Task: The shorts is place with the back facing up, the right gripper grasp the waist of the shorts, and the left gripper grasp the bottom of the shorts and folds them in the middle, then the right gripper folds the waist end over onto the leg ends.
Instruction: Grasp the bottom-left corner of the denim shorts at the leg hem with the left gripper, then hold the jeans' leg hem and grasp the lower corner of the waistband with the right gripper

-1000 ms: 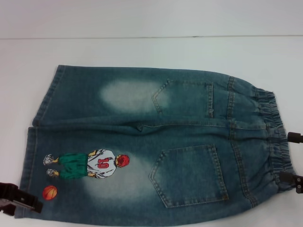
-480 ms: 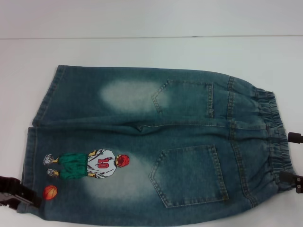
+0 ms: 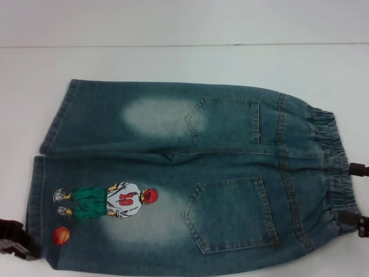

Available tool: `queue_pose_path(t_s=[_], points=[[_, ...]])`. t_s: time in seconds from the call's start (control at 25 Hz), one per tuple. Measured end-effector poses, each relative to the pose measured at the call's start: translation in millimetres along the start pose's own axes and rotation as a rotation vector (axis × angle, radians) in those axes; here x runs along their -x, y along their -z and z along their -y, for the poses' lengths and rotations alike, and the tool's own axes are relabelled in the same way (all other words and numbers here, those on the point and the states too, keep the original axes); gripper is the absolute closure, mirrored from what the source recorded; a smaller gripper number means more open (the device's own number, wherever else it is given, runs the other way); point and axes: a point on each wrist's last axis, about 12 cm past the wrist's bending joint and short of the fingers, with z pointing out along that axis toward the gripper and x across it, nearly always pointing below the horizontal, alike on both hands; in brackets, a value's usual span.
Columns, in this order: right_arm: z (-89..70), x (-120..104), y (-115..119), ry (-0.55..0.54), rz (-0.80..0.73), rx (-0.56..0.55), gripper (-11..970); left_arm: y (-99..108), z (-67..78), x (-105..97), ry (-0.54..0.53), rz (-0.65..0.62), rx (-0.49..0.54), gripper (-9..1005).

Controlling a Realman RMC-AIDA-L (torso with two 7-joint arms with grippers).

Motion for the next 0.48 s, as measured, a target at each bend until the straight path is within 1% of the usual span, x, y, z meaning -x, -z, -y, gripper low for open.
queue_pose_path(t_s=[0.04,0.16,0.36,0.48], points=[[-0.4,0.0,-0.2,-0.001,0.002,0.001,51,-0.4,0.0,0.1,-0.001,0.002,0.001,562],[-1.3,0.0,-0.9,-0.002,0.006,0.002,51,-1.5,0.1,0.5,-0.001,0.003,0.001,763],[-2.2,-0.3,-1.3,-0.005,0.01,0.001,51,-6.0,2.0,2.7,-0.007,-0.001,0.0,904],[-2.0,-0.3,-1.2,-0.005,0.011,-0.001,51,-6.4,2.2,3.7,-0.007,0.004,0.005,903]])
